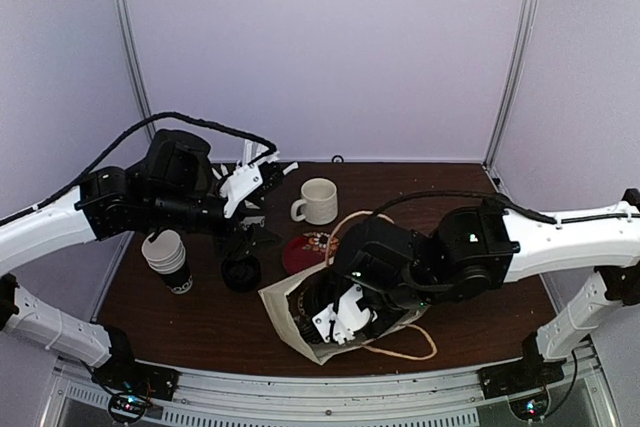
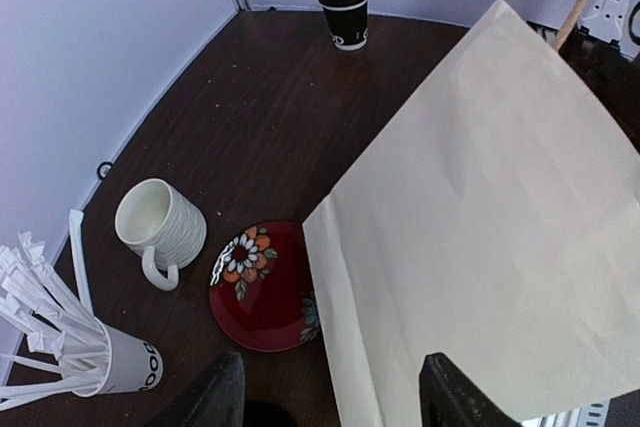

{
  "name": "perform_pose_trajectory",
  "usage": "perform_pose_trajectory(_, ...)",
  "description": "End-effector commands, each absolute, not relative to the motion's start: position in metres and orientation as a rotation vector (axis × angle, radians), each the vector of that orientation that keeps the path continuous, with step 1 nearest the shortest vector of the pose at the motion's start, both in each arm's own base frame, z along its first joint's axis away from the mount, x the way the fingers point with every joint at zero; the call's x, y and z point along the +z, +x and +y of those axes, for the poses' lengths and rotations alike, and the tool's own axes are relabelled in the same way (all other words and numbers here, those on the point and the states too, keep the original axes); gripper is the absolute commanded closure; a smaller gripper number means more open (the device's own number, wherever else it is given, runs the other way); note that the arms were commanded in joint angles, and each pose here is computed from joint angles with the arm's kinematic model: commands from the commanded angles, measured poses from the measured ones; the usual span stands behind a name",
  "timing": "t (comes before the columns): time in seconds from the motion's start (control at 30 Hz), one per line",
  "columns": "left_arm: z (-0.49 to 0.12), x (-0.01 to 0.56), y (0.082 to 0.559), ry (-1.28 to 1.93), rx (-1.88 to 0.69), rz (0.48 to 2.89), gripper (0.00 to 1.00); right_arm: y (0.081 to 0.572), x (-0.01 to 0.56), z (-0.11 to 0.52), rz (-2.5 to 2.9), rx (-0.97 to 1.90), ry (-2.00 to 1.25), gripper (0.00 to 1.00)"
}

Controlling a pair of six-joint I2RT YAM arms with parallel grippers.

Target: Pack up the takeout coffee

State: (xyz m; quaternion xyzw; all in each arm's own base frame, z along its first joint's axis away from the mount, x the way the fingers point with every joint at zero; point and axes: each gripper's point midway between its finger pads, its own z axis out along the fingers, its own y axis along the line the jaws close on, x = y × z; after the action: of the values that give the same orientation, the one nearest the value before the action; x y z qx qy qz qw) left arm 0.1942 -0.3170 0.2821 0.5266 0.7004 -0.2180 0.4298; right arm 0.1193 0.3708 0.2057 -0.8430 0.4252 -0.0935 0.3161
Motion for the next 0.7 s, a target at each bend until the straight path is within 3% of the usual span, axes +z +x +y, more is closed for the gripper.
perform_pose_trajectory(0.0,-0.314,0.282,0.206,1.268,-0.488,1.737,0.38,0.109,0.22,0.386,1.128,-0.167,-2.193,0.43)
perform_pose_trajectory(0.2,-0.309,0.276,0.21,1.261,-0.465,1.741,0.38,0.107,0.22,0.401,1.103,-0.181,-2.203,0.42)
perform_pose_trajectory(0.67,-0.295,0.253,0.224,1.249,-0.402,1.757,0.37,0.124,0.202,0.347,1.079,-0.368,-2.217,0.43)
